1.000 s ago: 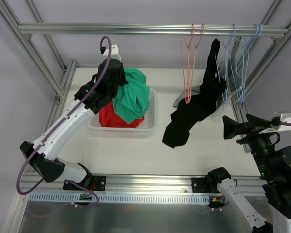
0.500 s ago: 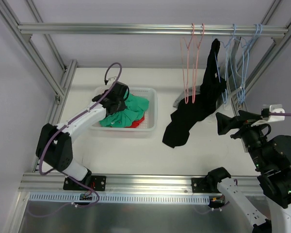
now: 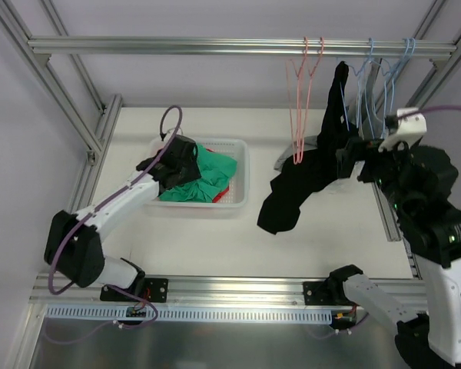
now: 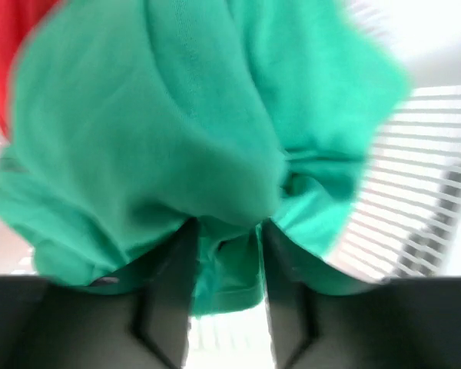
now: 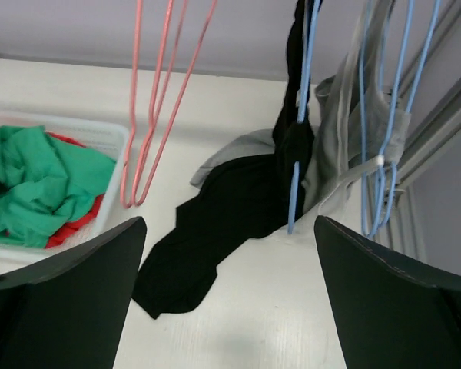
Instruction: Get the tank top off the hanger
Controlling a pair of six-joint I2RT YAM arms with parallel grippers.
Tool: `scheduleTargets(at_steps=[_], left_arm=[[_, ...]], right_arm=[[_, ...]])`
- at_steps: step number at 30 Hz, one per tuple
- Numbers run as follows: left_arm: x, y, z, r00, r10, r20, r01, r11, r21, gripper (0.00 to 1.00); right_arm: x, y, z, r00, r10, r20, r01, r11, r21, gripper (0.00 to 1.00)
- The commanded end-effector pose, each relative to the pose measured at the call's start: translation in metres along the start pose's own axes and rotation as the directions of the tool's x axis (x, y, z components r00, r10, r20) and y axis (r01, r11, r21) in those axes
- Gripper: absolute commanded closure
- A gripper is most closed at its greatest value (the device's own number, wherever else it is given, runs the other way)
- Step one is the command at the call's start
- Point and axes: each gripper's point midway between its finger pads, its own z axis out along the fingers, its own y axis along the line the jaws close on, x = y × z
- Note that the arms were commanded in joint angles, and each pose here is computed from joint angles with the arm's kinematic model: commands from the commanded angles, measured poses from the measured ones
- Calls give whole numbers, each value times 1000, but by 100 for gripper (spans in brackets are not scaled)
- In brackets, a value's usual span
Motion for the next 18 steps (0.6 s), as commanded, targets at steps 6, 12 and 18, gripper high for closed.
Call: scheduleTargets(at_steps=[6,12,18], left_arm=[[-58,-20,-131,973,-59,222,-13,950,312,1],[-47,-10,-200,953,-101,287,-52,876,480,1],[-12,3,-214,952,-57,300,-125,823,554,1]], right_arm=[[-43,-37,64,990,-72,-118,90,985,150,14],[-59,-48,116,985,-66,-160,90,985,148,25],[-48,-66,162,971,-39,-234,83,980,181,40]])
